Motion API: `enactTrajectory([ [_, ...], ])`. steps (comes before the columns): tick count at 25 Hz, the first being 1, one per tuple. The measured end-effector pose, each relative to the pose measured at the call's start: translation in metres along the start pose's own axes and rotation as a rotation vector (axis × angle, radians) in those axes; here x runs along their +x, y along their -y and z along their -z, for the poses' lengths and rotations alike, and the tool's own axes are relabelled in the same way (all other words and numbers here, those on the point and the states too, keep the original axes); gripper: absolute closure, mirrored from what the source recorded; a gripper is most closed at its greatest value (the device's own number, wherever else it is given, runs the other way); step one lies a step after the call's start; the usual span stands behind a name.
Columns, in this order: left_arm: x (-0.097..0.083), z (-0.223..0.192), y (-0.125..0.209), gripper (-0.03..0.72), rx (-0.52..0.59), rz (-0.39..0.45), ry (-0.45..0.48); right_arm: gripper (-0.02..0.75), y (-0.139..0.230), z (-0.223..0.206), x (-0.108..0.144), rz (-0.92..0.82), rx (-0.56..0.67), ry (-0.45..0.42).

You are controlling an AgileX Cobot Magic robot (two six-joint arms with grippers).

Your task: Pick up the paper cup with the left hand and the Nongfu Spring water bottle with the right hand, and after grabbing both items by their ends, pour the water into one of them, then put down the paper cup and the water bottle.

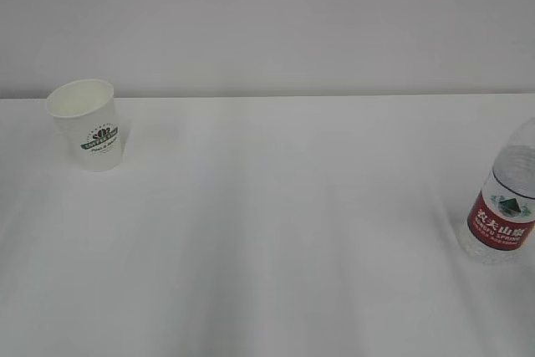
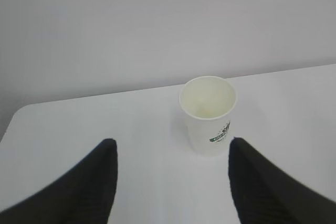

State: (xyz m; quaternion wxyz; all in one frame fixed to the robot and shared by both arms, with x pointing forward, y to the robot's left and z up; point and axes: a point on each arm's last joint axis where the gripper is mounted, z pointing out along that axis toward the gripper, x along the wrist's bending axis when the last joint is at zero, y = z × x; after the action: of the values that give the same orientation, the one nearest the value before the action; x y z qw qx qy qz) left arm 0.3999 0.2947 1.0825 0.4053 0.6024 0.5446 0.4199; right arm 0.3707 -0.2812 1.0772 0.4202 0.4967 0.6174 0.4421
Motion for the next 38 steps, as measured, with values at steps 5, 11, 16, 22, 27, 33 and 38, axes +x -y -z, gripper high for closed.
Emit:
enactTrajectory([
  [5, -0.001, -0.015, 0.001, 0.202, 0.0, -0.029, 0.002, 0.188, 0.011, -0.009, 0.0, 0.0, -0.05, 0.009],
  [11, -0.005, -0.037, 0.027, 0.202, -0.015, -0.026, 0.025, 0.188, 0.026, -0.012, 0.001, 0.0, -0.069, 0.014],
  [16, -0.006, -0.048, 0.038, 0.202, -0.016, 0.016, 0.029, 0.188, 0.034, -0.013, 0.002, 0.001, -0.082, 0.017],
  [22, -0.006, -0.064, 0.06, 0.202, 0.03, 0.096, 0.016, 0.188, 0.038, -0.018, 0.002, 0.001, -0.052, 0.015],
  [27, -0.006, -0.071, 0.091, 0.202, 0.059, 0.195, -0.012, 0.188, 0.045, -0.023, 0.003, 0.001, -0.025, 0.013],
  [33, -0.013, -0.076, 0.125, 0.202, 0.092, 0.253, 0.002, 0.188, 0.052, -0.024, 0.003, 0.006, -0.043, 0.016],
  [38, -0.025, -0.067, 0.168, 0.202, 0.142, 0.214, 0.052, 0.188, 0.054, -0.024, 0.003, 0.021, -0.039, 0.015],
])
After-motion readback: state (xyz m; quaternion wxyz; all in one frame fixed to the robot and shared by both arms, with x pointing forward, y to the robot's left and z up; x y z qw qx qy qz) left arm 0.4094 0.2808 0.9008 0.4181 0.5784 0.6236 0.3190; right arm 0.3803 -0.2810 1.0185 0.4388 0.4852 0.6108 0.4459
